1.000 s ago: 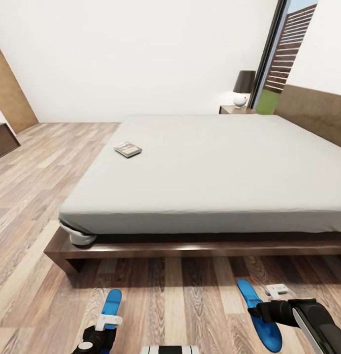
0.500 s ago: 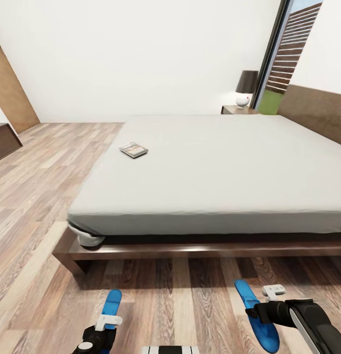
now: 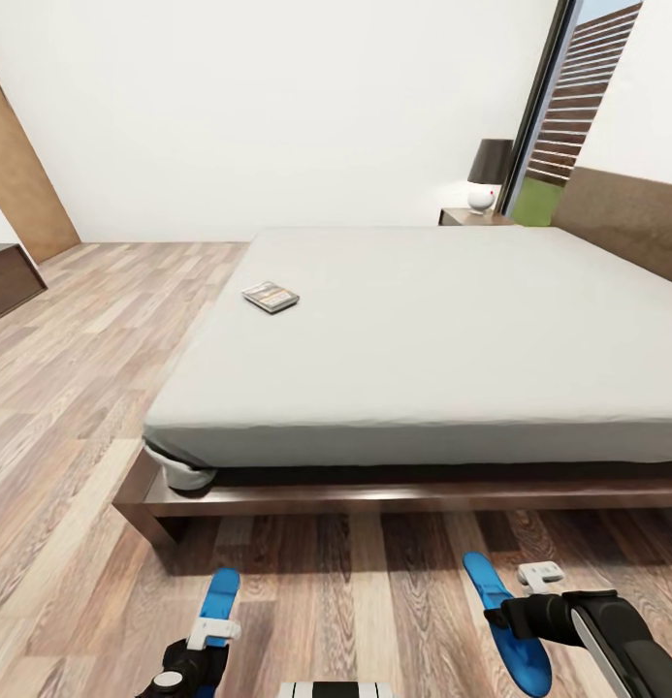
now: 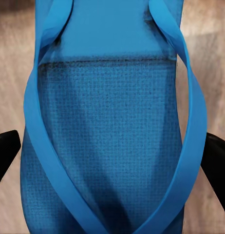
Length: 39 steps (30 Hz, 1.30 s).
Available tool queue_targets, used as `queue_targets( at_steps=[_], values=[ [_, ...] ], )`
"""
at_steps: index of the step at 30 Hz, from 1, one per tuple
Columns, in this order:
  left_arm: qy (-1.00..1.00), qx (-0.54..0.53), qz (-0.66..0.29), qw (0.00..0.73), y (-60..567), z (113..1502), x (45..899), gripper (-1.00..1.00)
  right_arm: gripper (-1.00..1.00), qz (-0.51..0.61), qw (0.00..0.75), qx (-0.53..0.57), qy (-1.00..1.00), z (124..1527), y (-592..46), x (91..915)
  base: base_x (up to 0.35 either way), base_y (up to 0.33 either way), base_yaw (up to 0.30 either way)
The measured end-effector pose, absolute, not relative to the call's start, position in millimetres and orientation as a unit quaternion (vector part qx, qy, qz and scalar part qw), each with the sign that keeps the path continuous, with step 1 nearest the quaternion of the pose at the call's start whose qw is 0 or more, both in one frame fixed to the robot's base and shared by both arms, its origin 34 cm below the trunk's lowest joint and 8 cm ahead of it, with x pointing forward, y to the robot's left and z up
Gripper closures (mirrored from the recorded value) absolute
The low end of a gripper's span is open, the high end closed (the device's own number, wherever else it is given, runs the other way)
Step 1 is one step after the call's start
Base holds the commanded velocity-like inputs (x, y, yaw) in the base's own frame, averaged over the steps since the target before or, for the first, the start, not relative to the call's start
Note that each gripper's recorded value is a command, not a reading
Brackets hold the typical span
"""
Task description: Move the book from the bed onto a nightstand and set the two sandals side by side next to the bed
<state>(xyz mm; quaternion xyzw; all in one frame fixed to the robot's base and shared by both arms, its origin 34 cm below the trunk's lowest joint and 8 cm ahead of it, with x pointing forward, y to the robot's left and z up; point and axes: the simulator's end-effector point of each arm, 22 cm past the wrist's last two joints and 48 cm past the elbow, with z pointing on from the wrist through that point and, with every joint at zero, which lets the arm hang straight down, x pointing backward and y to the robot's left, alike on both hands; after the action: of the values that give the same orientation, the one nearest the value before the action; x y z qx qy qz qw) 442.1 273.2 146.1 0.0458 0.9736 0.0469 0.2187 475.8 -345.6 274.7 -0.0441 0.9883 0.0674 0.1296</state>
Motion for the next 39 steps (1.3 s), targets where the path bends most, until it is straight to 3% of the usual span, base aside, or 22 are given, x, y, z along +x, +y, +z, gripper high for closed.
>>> queue_targets(
  at_steps=[39],
  values=[
    [0.968, 0.048, 0.054, 0.24, 282.7, 157.1, 474.1, 1.0, 1.0, 0.072, 0.127, -0.054, 0.988, 273.1, -338.0, 473.7, 0.017, 0.037, 0.0]
  ],
)
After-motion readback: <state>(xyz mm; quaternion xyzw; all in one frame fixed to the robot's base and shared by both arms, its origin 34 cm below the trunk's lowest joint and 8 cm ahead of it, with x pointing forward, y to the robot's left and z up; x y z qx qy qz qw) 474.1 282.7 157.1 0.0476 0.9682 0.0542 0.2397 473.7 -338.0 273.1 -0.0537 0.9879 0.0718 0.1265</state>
